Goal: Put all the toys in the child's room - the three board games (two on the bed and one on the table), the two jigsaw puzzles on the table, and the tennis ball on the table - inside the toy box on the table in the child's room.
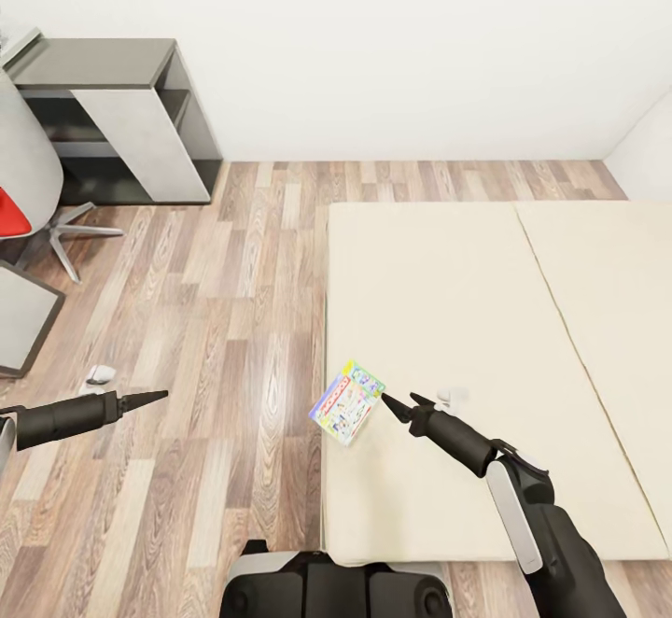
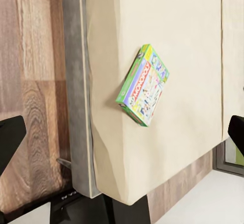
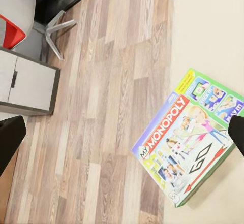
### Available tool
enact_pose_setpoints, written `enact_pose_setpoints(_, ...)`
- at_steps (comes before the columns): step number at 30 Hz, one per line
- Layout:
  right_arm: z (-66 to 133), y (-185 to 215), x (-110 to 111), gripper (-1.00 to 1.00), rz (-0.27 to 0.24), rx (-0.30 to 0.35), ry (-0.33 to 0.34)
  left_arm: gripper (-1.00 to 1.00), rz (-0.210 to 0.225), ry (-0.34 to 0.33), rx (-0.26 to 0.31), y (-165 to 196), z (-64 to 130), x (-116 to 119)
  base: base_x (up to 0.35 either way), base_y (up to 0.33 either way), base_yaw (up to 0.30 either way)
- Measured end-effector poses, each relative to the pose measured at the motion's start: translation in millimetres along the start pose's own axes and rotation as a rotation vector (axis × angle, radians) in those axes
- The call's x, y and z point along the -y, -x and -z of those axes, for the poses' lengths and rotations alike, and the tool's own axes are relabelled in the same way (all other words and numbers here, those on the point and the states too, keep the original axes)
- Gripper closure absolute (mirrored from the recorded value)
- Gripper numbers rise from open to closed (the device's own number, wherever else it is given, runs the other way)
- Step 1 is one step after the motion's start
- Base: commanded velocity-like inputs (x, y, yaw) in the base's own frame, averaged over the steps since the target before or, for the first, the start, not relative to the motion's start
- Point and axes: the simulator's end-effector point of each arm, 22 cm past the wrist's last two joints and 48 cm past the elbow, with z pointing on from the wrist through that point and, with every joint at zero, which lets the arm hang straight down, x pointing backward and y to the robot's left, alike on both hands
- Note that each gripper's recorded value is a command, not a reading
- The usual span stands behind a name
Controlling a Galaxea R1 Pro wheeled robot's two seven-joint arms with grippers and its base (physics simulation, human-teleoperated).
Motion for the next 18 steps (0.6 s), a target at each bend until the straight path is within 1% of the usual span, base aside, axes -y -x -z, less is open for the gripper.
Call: enact_pose_setpoints(18, 2.7, 12.8, -12.9, -1.00, 0.016, 0.022, 0.017, -1.00, -0.021, -0.005, 0.020, 10.0, 8.0, 10.2, 0.000, 0.000, 0.000)
